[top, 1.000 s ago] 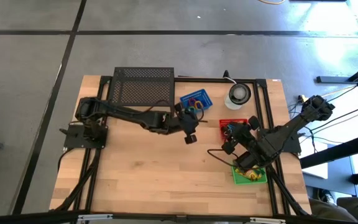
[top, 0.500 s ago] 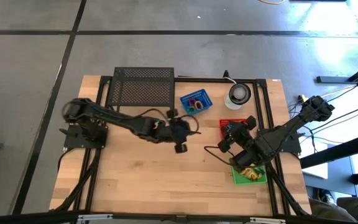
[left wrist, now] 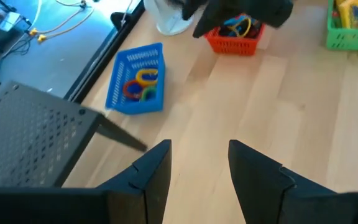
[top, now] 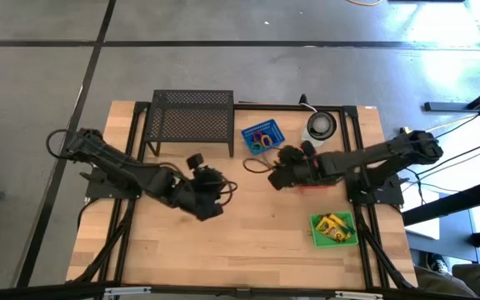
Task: Pick & Place Office Desk Supplies
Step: Move the blue bin with wrist bands to the middle of the table
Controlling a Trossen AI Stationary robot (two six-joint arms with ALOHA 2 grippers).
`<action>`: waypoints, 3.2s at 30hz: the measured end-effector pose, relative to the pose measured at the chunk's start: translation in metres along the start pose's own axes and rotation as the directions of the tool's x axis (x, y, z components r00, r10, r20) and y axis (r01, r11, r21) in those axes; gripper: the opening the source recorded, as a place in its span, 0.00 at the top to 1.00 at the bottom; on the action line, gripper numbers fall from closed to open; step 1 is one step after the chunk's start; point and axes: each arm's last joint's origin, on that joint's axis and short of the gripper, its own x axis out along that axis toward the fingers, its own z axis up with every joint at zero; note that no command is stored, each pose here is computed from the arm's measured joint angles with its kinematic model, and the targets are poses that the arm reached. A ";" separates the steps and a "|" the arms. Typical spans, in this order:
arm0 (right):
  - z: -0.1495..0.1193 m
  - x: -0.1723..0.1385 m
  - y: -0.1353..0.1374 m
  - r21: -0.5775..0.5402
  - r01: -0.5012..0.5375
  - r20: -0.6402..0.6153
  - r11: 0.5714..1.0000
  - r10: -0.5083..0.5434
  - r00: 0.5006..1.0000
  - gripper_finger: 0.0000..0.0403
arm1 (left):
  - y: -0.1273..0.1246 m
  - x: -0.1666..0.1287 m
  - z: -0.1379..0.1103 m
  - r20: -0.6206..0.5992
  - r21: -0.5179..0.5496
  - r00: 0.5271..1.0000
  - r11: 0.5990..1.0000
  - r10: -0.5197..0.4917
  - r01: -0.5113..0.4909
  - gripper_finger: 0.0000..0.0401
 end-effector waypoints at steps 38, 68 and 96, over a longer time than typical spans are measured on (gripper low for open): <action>0.019 0.145 -0.042 -0.661 -0.323 -0.249 0.677 0.208 0.946 0.55 | -0.003 -0.032 -0.032 0.002 0.026 0.988 0.988 0.154 -0.154 0.62; -0.004 0.139 -0.009 -0.752 -0.325 -0.295 0.573 0.148 0.944 0.98 | -0.004 -0.032 -0.033 -0.004 0.023 0.989 0.989 0.146 -0.146 0.62; -0.044 0.080 0.132 -0.843 -0.426 -0.096 0.329 0.686 0.721 0.97 | -0.005 -0.032 -0.034 -0.042 -0.029 0.993 0.993 0.113 -0.114 0.62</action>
